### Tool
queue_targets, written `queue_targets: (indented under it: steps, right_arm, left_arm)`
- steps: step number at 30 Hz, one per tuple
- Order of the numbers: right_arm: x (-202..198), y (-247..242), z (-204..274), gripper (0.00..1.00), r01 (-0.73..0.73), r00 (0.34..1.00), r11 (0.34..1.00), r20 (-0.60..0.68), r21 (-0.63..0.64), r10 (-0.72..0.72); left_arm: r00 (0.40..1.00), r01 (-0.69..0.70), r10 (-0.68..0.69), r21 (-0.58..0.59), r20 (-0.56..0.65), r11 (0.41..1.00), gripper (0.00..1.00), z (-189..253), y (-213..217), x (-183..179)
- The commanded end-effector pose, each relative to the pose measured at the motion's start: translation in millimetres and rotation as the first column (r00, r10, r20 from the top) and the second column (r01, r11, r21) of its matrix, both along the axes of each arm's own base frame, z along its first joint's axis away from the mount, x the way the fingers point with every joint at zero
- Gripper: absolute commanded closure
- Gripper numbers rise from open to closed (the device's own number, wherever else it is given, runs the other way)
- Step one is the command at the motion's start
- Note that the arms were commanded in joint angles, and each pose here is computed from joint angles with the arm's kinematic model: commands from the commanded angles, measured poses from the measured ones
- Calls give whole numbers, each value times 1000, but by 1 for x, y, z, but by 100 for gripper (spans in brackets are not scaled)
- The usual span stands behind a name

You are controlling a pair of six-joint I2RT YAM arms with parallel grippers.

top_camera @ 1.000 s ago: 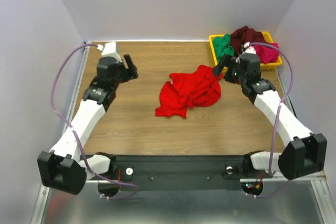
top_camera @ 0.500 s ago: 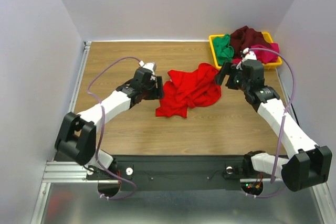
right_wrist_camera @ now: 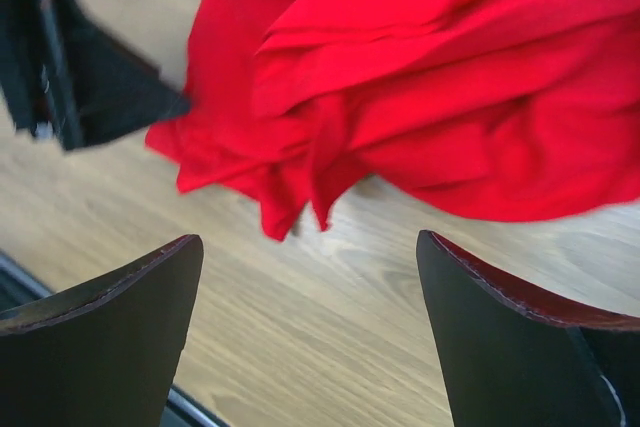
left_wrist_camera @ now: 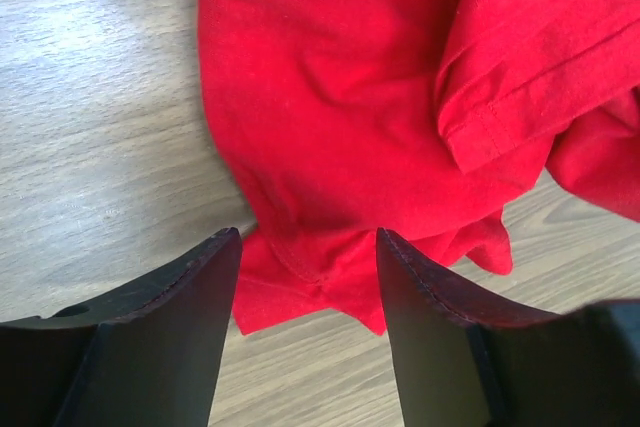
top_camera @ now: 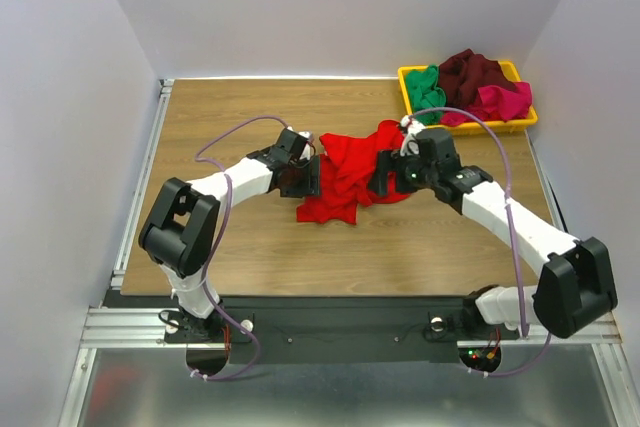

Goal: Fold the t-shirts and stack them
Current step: Flatten the tshirt out

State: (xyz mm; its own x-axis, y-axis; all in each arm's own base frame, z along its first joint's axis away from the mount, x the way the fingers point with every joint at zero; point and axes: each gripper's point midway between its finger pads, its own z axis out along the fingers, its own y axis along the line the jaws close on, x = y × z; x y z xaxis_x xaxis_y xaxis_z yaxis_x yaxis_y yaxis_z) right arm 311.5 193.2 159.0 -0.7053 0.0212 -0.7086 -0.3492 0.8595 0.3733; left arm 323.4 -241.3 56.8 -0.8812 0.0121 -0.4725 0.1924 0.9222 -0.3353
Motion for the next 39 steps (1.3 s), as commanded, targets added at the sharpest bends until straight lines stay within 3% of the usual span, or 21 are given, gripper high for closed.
queue_targets:
  steps: [1,10,13,16,21,23,27,29,31,32,35,36,39]
  right_arm:
    - [-11,23,-8,7,-116,993,993,-1,-10,116]
    - [-21,43,-38,9,-189,981,979,-56,-78,185]
    - [-20,46,-47,15,-205,977,974,-75,-96,198]
    - [-18,45,-54,22,-194,979,974,-86,-114,185]
    - [-11,39,-67,25,-156,986,976,-84,-155,145]
    - [-3,42,-68,27,-146,988,977,-60,-152,139]
    - [5,45,-78,34,-152,987,974,-73,-165,142]
    - [7,51,-80,41,-174,984,971,-77,-163,163]
    - [7,56,-84,49,-196,979,969,-90,-153,184]
    - [8,57,-83,53,-199,978,969,-88,-146,187]
    - [14,59,-73,91,-186,982,973,-59,-136,179]
    - [18,57,-66,100,-164,986,976,-38,-141,160]
    - [27,46,-34,100,-79,995,985,45,-152,86]
  left_arm:
    - [1000,-7,7,-8,-8,1000,35,8,-6,5]
    - [998,-29,29,14,-53,999,40,-6,-4,2]
    - [997,-26,28,19,-67,999,42,-11,-6,2]
    - [997,-29,31,22,-68,999,51,-13,-6,4]
    - [997,-23,25,29,-76,999,58,-19,-7,5]
    - [997,-20,22,31,-78,999,68,-21,-8,6]
    - [997,-13,15,31,-71,999,73,-20,-10,10]
    - [997,-9,11,30,-70,1000,81,-21,-11,11]
    - [997,-10,12,29,-71,1000,100,-21,-12,12]
    - [998,-12,14,29,-66,1000,100,-20,-12,14]
    - [998,-21,24,37,-61,999,100,-17,-11,17]
    - [998,-28,30,34,-46,999,100,-10,-11,22]
    - [997,-78,78,38,-5,996,100,14,1,35]
